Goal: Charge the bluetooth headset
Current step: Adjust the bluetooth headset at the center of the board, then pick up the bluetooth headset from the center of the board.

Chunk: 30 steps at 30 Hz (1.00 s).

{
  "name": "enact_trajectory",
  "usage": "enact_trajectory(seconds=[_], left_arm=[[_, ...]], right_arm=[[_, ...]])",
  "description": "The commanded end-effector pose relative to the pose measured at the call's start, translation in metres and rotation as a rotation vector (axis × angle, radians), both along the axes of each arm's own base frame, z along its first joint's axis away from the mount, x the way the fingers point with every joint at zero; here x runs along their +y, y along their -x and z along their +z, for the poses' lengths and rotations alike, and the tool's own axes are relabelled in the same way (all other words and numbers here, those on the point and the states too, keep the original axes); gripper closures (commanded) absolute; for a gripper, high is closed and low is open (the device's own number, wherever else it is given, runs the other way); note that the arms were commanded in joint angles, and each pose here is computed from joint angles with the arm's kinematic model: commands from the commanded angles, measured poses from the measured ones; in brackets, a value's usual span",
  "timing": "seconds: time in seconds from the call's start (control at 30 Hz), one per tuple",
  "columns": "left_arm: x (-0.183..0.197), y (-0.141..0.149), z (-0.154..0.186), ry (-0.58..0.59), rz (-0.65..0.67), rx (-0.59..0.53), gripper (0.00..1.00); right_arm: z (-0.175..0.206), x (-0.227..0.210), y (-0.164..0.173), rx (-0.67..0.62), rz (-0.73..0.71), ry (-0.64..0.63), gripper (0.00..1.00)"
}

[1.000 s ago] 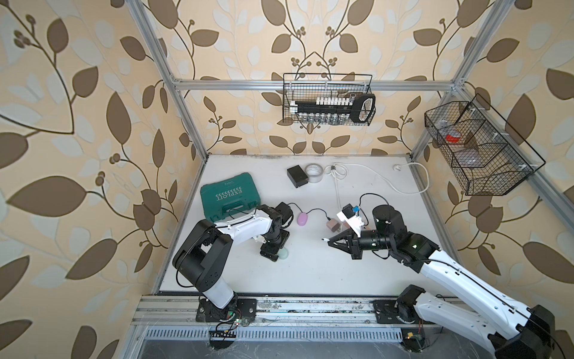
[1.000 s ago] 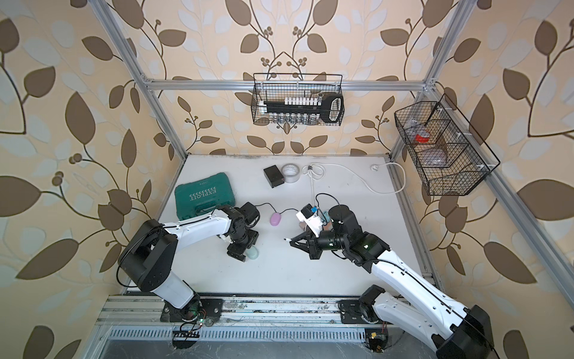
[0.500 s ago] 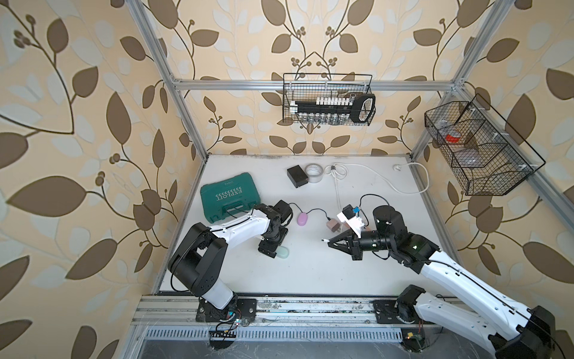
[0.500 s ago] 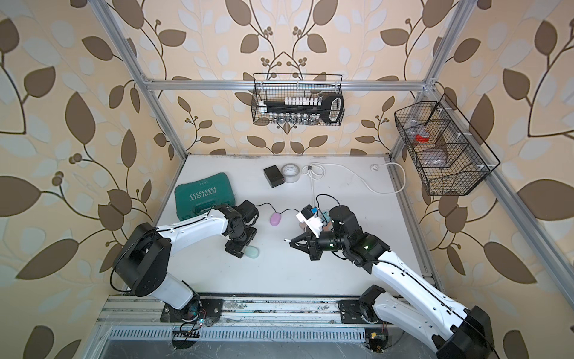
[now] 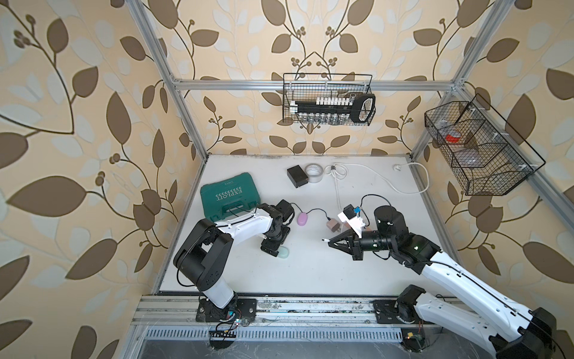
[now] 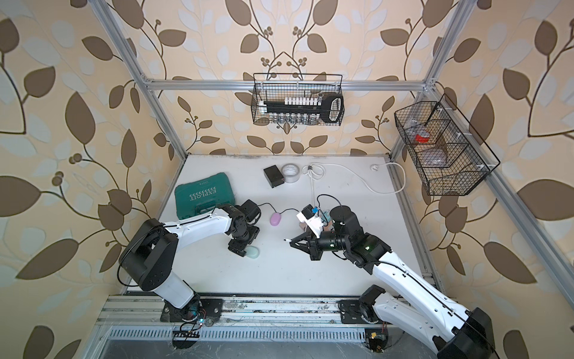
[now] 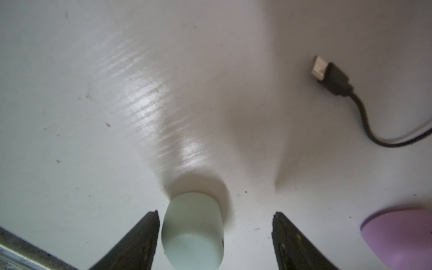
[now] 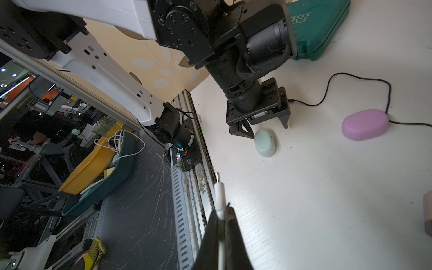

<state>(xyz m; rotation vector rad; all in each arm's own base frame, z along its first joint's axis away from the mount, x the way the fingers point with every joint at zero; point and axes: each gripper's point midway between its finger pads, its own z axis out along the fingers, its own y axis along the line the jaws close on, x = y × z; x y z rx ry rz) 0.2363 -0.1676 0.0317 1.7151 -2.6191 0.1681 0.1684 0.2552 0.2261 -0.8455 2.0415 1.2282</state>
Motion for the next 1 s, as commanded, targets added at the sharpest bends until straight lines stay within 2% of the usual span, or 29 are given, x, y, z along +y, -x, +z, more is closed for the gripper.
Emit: enact_trajectory(seconds=[0.0,0.2,0.47,0.67,0.97], left_arm=[[-0.003,-0.013,0.005,-0.013,-0.025,-0.026,0.22],[-0.001,-0.016,0.012,-0.028,-0.048,-0.043,0.22],[0.013,0.000,0.013,-0.050,-0.064,-0.026,0.19],[0.022,0.021,0.028,-0.045,-0.044,-0.012,0.16],[0.001,0.032,0.032,0.086,0.022,-0.064,0.09]], right_arm=[[-0.001,0.000,0.003,0.008,0.008,-0.008,0.96],[-0.001,0.000,0.003,0.008,0.008,-0.008,0.96],[-0.002,0.001,0.002,0.011,0.015,-0.011,0.96],[-0.002,0.001,0.003,0.009,0.015,-0.015,0.96],[0.001,0.002,0.005,0.006,0.027,-0.029,0.96]])
